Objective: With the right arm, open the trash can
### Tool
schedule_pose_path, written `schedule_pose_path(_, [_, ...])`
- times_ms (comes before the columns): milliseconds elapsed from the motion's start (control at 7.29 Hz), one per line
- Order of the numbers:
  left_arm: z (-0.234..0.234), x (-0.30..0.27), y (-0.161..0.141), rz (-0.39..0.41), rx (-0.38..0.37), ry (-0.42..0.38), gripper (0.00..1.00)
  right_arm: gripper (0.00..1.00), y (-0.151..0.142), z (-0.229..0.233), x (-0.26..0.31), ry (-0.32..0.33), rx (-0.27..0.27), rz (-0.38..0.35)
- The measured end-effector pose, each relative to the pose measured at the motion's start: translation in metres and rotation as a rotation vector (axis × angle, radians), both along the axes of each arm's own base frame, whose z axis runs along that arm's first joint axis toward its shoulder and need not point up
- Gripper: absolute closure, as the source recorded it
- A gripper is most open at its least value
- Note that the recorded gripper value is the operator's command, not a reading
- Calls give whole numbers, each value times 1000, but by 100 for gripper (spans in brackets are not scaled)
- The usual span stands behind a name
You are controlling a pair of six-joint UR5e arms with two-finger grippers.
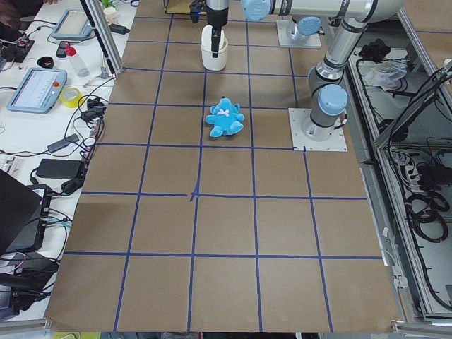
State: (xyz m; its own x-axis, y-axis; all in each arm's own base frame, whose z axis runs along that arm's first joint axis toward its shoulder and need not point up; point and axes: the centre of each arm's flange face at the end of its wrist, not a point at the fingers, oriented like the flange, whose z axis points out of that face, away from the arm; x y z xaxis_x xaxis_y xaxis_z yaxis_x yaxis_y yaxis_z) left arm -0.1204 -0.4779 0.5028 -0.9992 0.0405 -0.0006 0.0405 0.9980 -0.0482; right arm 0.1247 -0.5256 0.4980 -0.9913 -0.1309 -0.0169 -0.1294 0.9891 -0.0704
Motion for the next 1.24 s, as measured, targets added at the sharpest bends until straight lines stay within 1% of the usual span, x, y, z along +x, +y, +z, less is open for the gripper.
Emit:
schedule_pose_path(275, [0, 0, 0, 0, 0, 0, 0, 0, 1, -1, 2, -15, 4, -6])
schedule_pose_path(1235, [0, 0, 0, 0, 0, 0, 0, 1, 2, -4, -2, 15, 25, -11])
